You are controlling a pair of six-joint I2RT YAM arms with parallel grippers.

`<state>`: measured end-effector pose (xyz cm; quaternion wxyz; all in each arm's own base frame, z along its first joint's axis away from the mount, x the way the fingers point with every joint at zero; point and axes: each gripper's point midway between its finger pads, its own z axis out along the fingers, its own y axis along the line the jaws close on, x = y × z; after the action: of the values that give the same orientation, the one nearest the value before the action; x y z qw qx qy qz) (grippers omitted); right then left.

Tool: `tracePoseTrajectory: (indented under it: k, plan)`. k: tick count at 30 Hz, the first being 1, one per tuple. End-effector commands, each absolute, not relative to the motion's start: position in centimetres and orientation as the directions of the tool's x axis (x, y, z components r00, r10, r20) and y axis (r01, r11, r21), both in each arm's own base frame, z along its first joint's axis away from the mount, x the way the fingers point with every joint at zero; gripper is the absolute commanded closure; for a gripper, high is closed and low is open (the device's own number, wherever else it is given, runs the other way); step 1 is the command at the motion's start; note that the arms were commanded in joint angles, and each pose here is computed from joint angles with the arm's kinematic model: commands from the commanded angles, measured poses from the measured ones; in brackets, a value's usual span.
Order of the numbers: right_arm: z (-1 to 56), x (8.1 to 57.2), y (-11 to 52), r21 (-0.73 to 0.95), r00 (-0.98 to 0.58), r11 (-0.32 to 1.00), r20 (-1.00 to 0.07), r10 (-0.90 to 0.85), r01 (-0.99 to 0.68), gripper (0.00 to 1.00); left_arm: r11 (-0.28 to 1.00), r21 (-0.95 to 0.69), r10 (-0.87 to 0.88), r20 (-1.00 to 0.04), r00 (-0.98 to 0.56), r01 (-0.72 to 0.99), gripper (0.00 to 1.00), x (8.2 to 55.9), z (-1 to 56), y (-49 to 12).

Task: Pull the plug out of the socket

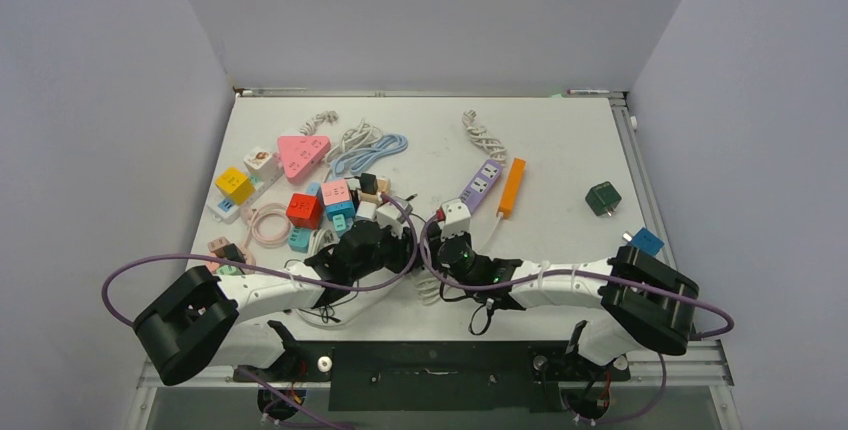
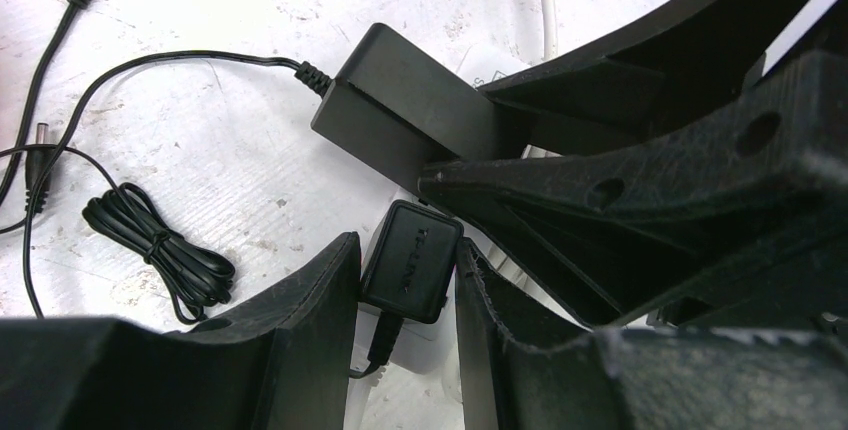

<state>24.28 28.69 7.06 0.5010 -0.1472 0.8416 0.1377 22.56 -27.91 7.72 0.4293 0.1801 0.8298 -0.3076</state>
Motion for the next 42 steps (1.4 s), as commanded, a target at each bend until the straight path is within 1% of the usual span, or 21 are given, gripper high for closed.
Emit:
tracePoseTrajectory:
  k: [1,8,14,21,26,29,36,42]
  plan:
    - [9.3,24.3,29.2,0.05,-0.389,0.938,-0.916,-0.094,-0.344,0.95,0.872,-0.245,0.109,-0.748,-0.654,0.425,1.0,22.5,2.8,-23.5]
    - [8.9,23.5,30.1,-0.022,-0.365,0.932,-0.917,-0.163,-0.362,0.95,0.871,-0.247,0.106,-0.749,-0.654,0.425,1.0,22.5,2.8,-23.5]
    - [9.0,23.5,30.4,-0.044,-0.355,0.93,-0.917,-0.182,-0.364,0.95,0.87,-0.248,0.106,-0.749,-0.654,0.426,1.0,22.5,2.8,-23.6]
    - [9.3,24.2,30.0,0.066,-0.405,0.932,-0.91,-0.09,-0.355,0.95,0.87,-0.24,0.119,-0.745,-0.656,0.43,1.0,22.4,2.5,-23.5]
    - [8.9,25.3,29.3,0.167,-0.471,0.931,-0.882,-0.005,-0.323,0.95,0.87,-0.236,0.125,-0.742,-0.658,0.432,1.0,22.4,2.4,-23.5]
    - [8.6,25.8,28.9,0.197,-0.503,0.931,-0.864,0.017,-0.308,0.95,0.87,-0.235,0.127,-0.743,-0.657,0.433,1.0,22.4,2.4,-23.6]
    - [7.8,26.3,28.8,0.177,-0.543,0.943,-0.84,-0.006,-0.283,0.95,0.871,-0.234,0.128,-0.742,-0.659,0.432,1.0,22.5,2.3,-23.5]
    - [8.0,26.0,28.8,0.102,-0.507,0.953,-0.86,-0.059,-0.285,0.95,0.874,-0.233,0.126,-0.74,-0.661,0.427,1.0,22.5,2.3,-23.5]
